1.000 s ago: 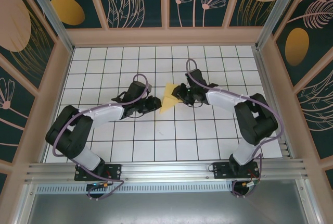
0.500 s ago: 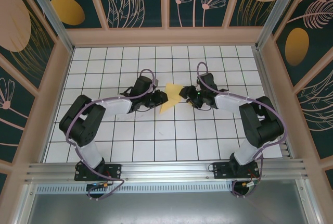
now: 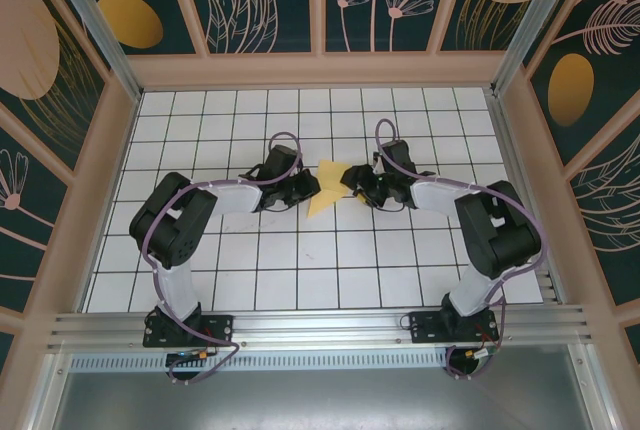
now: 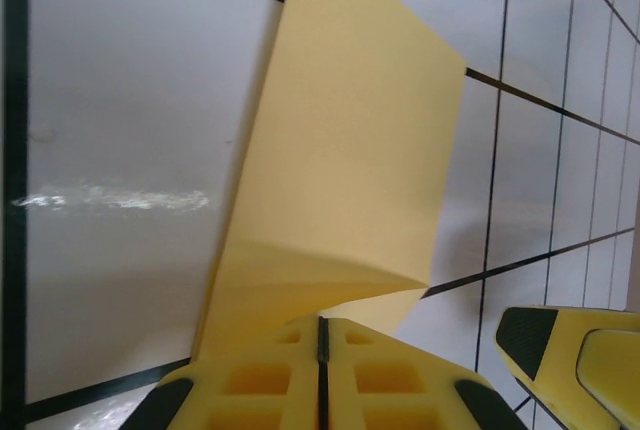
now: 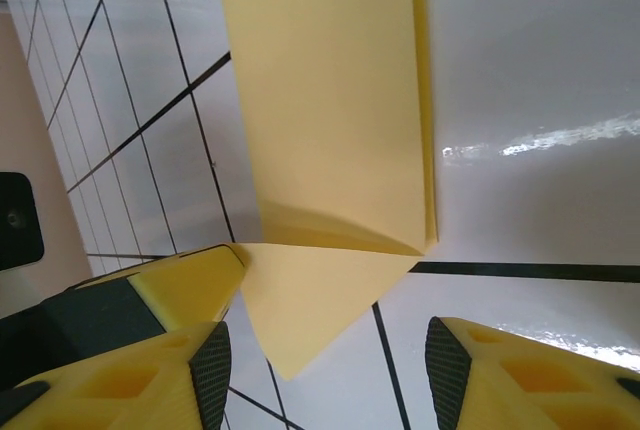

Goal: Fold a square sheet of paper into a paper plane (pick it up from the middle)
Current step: Fourth fold the wing at the center of the table.

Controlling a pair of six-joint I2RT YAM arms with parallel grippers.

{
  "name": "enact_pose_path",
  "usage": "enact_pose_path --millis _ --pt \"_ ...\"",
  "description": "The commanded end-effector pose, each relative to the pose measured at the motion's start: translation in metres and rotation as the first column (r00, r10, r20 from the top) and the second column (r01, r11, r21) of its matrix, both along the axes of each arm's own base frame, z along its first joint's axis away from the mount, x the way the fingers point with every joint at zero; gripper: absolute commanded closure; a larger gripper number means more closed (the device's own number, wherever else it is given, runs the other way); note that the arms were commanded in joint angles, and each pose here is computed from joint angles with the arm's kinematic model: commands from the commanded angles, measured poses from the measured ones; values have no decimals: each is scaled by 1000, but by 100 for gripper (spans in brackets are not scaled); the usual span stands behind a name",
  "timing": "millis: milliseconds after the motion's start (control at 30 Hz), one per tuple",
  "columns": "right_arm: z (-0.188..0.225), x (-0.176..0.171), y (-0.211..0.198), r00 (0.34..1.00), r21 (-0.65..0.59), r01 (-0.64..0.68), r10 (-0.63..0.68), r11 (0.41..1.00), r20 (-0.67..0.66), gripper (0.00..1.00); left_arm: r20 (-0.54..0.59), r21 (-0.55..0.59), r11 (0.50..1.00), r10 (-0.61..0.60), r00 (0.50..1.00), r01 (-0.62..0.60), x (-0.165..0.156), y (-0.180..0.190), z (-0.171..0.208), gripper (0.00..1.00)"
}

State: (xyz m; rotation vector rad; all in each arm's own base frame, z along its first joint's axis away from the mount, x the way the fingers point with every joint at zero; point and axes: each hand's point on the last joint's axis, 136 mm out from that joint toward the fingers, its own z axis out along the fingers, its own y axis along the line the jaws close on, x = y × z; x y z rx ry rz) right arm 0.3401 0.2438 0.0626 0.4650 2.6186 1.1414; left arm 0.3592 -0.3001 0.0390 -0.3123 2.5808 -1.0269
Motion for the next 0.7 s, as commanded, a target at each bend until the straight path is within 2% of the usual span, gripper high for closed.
enact_pose_path --millis 0,667 --pt "-2 1 10 999 15 -36 36 999 0 44 -31 18 999 32 999 -31 -6 5 -13 91" --pt "-22 13 24 998 -13 -50 50 999 -28 47 -66 52 998 33 997 -29 -12 10 -29 91"
